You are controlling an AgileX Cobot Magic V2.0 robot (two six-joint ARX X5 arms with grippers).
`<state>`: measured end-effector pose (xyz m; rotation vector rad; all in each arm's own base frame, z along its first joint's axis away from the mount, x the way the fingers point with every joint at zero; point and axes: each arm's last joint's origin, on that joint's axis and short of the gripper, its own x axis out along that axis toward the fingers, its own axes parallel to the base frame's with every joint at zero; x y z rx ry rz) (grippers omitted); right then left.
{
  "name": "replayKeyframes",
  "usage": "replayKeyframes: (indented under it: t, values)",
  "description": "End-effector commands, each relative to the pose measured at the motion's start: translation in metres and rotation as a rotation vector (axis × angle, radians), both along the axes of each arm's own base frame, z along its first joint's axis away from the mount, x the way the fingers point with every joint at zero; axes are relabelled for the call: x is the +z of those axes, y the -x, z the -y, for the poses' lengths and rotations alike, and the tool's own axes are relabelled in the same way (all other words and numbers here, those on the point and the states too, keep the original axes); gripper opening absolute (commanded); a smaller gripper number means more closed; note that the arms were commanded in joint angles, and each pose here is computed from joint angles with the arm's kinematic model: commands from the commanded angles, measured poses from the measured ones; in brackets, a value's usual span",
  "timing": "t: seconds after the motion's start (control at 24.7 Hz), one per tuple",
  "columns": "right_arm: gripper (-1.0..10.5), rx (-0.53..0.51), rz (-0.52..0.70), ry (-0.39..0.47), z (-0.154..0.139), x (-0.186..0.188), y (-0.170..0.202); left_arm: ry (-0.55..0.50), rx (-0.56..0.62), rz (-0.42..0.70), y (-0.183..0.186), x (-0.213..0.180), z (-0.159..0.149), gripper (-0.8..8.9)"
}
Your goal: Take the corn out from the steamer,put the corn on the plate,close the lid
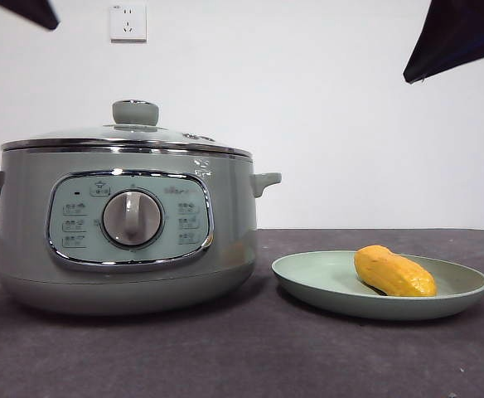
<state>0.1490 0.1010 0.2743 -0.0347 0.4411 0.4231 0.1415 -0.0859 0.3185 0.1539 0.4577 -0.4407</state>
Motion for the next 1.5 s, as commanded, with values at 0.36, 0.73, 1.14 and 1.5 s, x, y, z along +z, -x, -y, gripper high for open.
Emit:
replayKeyframes:
  t: [0.36,0.73,1.14,1.5]
  values:
    - [0.0,0.015,0.054,-0.096,0.012,-0.034,0.026,0.060,0.009,0.113,0.032,-0.055,-0.020,-0.03]
    - [0.0,0.011,0.043,-0.087,0.013,-0.035,0.026,0.049,0.008,0.096,0.033,-0.057,-0.021,-0.03]
    - [0.0,0.012,0.042,-0.087,0.013,-0.035,0.026,0.018,0.042,0.174,0.059,-0.051,-0.042,-0.03]
    - [0.0,0.011,0.043,-0.087,0.013,-0.035,0.026,0.094,0.322,0.503,0.095,-0.037,-0.079,-0.03]
